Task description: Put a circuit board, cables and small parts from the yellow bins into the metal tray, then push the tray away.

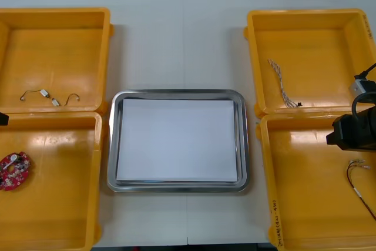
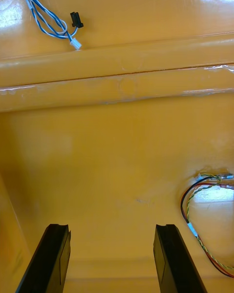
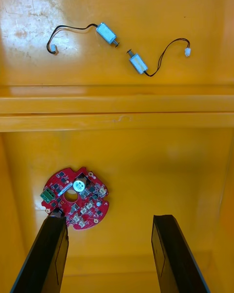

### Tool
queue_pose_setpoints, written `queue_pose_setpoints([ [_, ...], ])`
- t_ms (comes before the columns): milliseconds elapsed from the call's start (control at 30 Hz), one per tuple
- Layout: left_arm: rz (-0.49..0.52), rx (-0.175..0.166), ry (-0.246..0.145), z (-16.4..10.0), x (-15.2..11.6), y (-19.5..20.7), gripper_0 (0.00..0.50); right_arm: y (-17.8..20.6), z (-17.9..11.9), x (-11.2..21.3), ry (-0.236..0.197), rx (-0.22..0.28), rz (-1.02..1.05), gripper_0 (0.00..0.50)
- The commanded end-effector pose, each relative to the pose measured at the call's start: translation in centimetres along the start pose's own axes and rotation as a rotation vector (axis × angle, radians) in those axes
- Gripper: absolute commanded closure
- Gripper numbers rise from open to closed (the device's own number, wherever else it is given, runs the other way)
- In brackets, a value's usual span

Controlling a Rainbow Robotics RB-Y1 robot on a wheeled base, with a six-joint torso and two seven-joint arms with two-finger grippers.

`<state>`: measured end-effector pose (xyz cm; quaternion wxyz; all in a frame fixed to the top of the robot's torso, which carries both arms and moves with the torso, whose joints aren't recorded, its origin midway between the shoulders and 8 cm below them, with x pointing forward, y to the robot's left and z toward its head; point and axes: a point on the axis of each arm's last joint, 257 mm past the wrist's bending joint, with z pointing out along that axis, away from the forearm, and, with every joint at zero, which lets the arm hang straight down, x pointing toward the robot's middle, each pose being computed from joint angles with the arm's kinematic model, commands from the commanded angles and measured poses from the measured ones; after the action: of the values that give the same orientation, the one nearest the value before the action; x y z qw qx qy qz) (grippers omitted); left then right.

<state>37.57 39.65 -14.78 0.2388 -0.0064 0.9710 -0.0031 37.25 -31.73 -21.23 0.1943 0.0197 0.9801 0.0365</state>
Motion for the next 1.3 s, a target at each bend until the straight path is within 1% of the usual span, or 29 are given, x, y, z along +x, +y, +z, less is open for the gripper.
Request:
queue_pose_setpoints([
  [33,0.026,-0.047,-0.027,-1.55,-0.93,0.66,0.0,-1.26,-0.92,-0.09,-0.016,0.049,-0.007,0.0],
  [1300,0.026,-0.047,-0.027,-1.55,-0.93,0.66,0.0,-1.26,-0.92,-0.09,-0.016,0.049,-0.007,0.0],
])
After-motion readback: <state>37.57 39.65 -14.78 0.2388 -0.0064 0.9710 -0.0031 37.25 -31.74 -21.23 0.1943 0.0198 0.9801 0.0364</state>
